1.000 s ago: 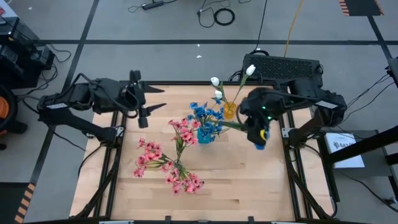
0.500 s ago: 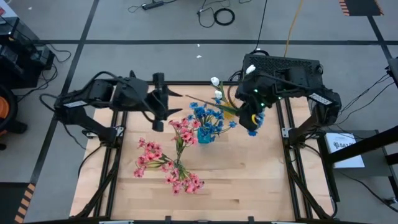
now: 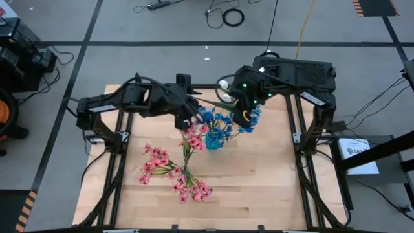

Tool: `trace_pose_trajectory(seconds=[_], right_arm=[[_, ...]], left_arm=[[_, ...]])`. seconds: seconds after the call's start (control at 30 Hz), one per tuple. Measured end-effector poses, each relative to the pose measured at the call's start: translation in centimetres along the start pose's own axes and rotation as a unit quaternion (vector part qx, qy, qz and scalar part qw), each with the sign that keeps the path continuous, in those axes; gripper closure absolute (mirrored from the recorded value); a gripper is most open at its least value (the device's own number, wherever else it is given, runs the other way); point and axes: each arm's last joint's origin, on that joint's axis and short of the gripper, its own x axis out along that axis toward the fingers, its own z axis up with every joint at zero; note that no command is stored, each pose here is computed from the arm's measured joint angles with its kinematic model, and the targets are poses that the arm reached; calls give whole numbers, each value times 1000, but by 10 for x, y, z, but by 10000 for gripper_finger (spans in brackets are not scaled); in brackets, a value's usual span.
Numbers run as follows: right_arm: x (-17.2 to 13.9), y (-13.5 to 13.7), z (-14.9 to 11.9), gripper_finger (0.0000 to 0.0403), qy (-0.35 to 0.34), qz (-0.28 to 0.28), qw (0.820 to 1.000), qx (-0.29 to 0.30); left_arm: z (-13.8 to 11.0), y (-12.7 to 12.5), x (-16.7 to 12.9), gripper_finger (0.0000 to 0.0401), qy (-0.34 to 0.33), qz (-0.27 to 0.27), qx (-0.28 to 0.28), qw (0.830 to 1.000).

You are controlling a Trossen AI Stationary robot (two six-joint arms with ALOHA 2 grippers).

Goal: Sort flowers into vase by color
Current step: Put the blue flowers into the blue vase

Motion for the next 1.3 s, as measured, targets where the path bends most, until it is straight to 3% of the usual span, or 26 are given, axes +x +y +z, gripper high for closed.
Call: trace_pose_trajectory(seconds=[0.57, 1.3], right_arm=[[5, -9, 18, 399, -47, -3, 998, -38], [4, -8, 22, 399, -65, -1, 997, -44]], left_arm=[[-26, 16, 9, 194, 79, 1, -6, 997], [-26, 16, 9, 334, 78, 1, 7, 997]])
